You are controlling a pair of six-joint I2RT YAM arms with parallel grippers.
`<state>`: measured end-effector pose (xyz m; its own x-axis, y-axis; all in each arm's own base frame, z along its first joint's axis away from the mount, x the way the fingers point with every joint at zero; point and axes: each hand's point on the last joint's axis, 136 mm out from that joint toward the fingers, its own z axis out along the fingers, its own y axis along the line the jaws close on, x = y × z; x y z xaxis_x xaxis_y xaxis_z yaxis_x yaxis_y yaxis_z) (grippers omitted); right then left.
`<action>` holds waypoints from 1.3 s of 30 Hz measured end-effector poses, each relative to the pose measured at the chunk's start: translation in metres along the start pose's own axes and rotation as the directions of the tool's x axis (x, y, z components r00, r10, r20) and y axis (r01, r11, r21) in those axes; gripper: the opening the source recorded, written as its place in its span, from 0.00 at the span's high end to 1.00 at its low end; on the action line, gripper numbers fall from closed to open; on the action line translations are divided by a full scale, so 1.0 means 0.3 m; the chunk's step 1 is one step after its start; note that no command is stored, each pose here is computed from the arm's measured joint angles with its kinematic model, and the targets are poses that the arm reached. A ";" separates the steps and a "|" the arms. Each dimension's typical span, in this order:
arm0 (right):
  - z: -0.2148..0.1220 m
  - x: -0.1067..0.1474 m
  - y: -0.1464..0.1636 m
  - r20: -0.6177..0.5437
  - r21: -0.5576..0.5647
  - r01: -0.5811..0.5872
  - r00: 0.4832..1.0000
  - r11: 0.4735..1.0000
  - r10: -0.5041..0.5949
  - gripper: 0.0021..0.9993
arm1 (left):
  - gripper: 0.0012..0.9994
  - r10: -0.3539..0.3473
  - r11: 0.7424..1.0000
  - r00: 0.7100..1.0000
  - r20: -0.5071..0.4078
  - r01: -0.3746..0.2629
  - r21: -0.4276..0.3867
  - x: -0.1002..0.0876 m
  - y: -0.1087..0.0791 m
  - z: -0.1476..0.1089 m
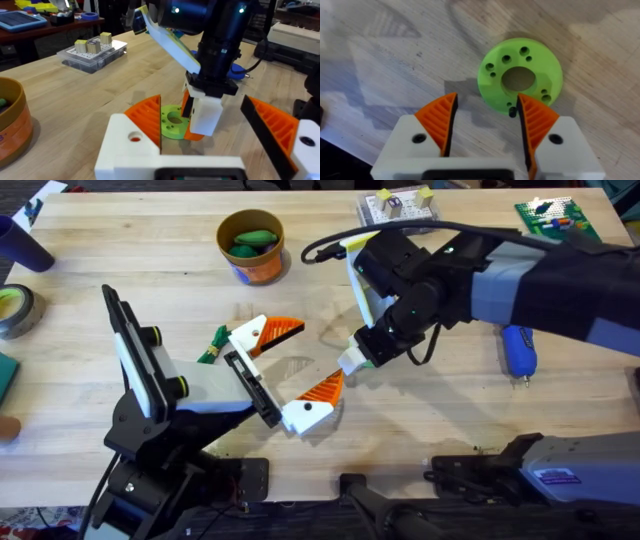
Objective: Pick up the gripper from the table and insert it into the empty holder that is missing its gripper. Then pick up a screw, insert it into the mounting hole, and use the screwdriver to tighten it. Finally, clean up the table by picking up the vegetable and placing it into the bucket.
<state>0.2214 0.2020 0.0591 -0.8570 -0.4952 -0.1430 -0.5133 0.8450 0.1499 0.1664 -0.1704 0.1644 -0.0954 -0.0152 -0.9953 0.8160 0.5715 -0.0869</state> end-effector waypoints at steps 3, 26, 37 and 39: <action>0.001 0.000 0.000 -0.003 0.001 -0.017 1.000 1.000 0.017 0.30 | 0.01 0.000 1.000 1.000 0.001 0.000 -0.001 -0.001 0.000 0.000; -0.492 0.054 -0.084 0.362 0.038 -0.123 0.927 0.992 0.101 0.30 | 0.01 0.000 1.000 1.000 0.001 0.000 -0.003 -0.001 0.002 0.000; -0.540 0.131 -0.104 0.385 0.073 -0.137 0.918 0.988 0.099 0.30 | 0.01 0.000 1.000 1.000 0.001 0.000 -0.003 -0.001 0.002 0.000; -0.519 0.134 -0.104 0.377 0.074 -0.134 0.921 0.988 0.097 0.30 | 0.01 0.000 1.000 1.000 0.001 0.000 -0.002 -0.001 0.001 0.000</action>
<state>0.1957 0.1243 0.2011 -0.8216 -0.2983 -0.4858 -0.3887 0.9165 0.0947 0.1668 -0.1702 0.1646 -0.0948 -0.0159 -0.9954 0.8147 0.5734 -0.0867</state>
